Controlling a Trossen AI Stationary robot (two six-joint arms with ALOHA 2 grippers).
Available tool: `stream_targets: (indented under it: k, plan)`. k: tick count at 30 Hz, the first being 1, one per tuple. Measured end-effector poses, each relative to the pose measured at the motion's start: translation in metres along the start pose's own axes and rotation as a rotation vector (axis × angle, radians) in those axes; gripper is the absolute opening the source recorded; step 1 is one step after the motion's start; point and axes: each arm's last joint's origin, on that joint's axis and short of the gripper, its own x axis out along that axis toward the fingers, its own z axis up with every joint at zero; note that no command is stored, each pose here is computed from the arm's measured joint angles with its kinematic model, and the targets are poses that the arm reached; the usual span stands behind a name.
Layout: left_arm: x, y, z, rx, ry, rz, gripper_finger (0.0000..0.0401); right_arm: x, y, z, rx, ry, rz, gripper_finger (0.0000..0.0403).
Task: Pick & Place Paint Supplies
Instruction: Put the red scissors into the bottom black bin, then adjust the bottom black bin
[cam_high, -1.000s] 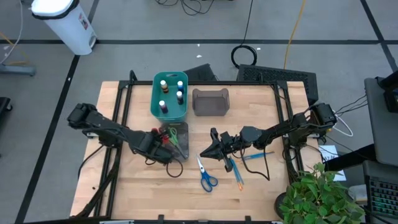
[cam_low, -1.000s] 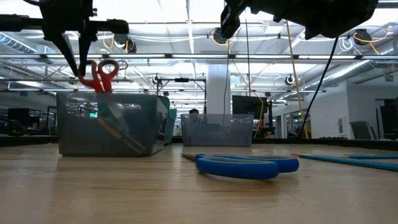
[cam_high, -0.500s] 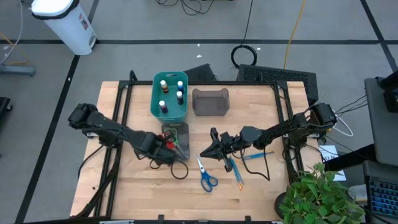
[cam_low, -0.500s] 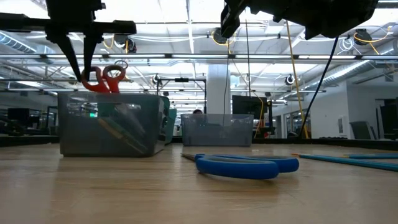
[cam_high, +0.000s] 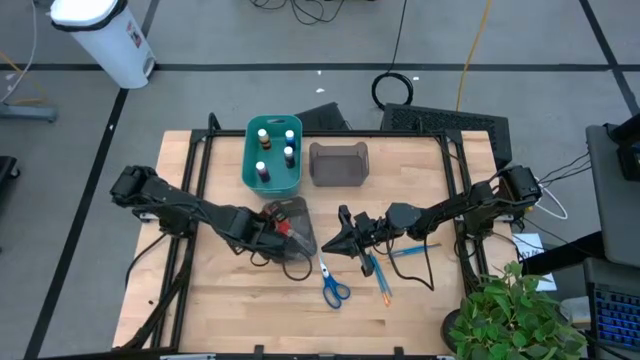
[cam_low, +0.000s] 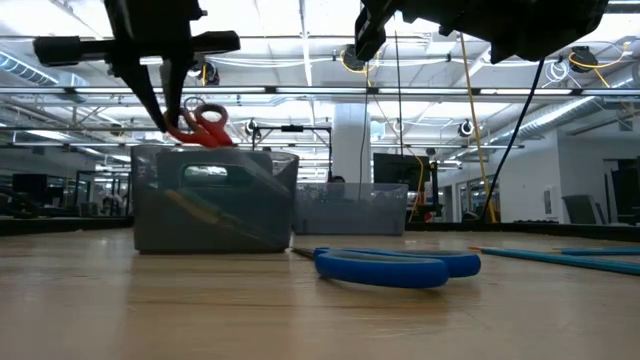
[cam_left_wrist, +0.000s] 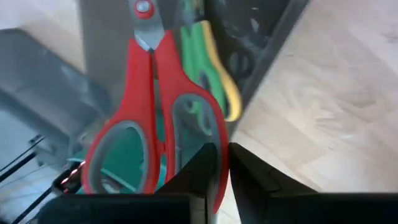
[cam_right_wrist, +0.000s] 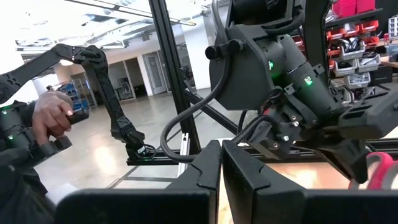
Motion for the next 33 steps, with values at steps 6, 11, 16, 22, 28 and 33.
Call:
stream_targets:
  k: [6,11,16,22,28,33]
  plan:
    - [0.000,0.002,0.000,-0.033,0.021,0.049,0.0128,0.000,0.000,0.000,0.000,-0.001,0.000,0.0009]
    - [0.000,0.002,0.000,-0.101,0.041,0.083,0.0179,0.000,0.000,0.000,0.000,-0.001,0.000,0.0009]
    - [-0.003,0.000,0.002,-0.375,0.038,0.139,0.0197,0.000,0.000,0.000,0.000,0.000,0.002,0.0009]
    - [-0.005,0.004,0.020,-0.854,-0.219,-0.058,0.0185,0.000,0.000,0.000,0.000,0.000,0.003,0.0009]
    - [-0.014,0.004,0.052,-0.880,-0.528,-0.132,0.0169,0.000,0.000,0.000,0.000,-0.001,0.003,0.0009]
    - [-0.012,-0.003,0.063,-0.911,-0.571,-0.112,0.0161,0.000,0.001,0.000,0.001,0.000,0.006,0.0009]
